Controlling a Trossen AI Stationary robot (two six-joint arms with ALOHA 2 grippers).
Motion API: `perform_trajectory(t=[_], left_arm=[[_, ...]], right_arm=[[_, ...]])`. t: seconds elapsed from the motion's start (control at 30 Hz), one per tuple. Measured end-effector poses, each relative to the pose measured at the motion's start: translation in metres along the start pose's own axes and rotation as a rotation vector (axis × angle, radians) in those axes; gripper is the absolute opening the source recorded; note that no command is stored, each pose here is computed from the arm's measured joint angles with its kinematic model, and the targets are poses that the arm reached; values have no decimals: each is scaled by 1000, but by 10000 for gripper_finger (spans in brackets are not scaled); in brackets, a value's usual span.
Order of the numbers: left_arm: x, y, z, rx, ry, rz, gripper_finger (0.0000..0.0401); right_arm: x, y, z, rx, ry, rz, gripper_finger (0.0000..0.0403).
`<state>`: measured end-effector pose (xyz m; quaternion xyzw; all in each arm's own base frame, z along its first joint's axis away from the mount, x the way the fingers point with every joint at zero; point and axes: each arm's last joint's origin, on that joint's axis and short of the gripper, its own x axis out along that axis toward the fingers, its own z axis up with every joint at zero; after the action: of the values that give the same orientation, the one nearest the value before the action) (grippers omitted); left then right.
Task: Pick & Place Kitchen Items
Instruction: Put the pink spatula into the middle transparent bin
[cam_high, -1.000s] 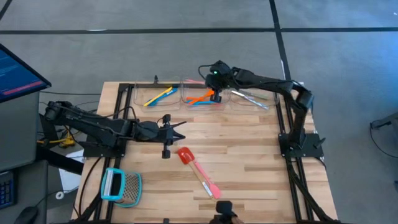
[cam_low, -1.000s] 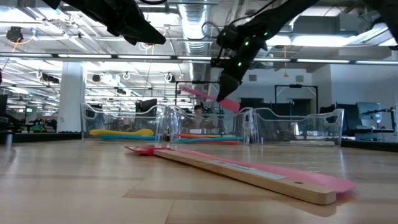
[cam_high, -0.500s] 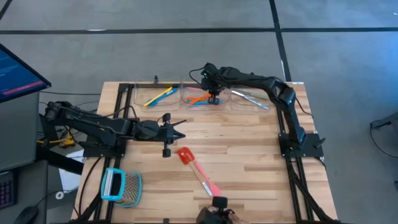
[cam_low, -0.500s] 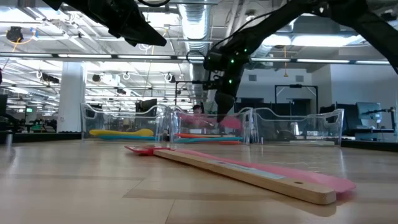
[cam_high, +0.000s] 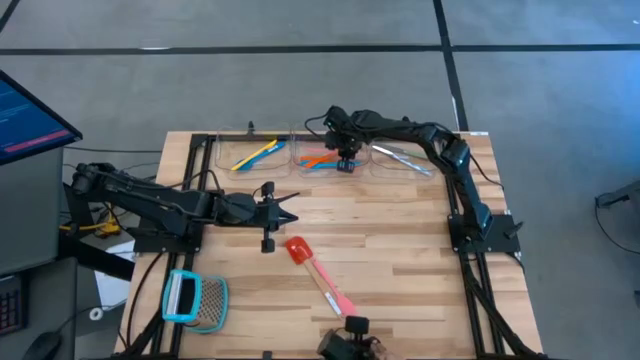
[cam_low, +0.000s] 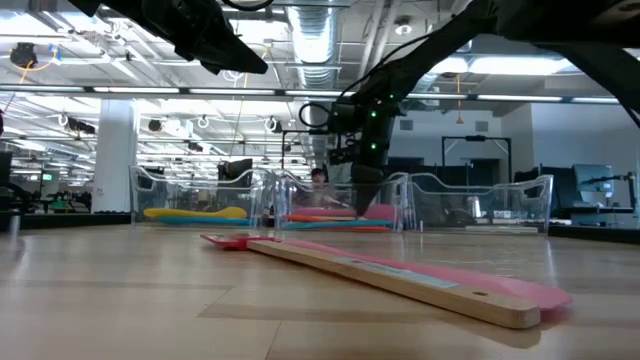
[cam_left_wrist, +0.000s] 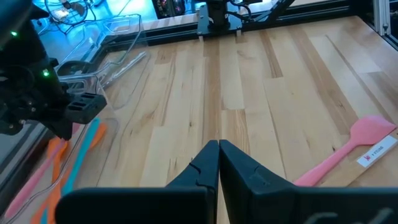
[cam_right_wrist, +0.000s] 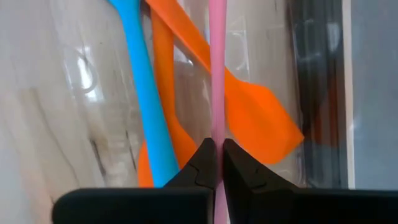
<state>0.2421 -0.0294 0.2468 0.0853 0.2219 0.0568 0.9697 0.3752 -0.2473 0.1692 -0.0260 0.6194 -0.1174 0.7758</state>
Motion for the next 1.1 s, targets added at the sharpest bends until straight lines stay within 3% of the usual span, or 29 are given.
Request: perform_trajectory(t=[0.13,0.37,0.6,0.83,1.1], left_arm=[[0,0,0,0,0,0,2],[0,0,0,0,0,0,2],[0,0,0,0,0,0,2],[0,0,0,0,0,0,2],[0,0,-3,8,28,-2,2]], right_arm=[[-2,-1,1,5,-6,-12,29],[-2,1,3,-7,-17,-22,114],[-25,-1,16,-72,18,-134,172],[-79,-2,33,-105,20,-134,137],[-124,2,22,-105,72,-66,15]])
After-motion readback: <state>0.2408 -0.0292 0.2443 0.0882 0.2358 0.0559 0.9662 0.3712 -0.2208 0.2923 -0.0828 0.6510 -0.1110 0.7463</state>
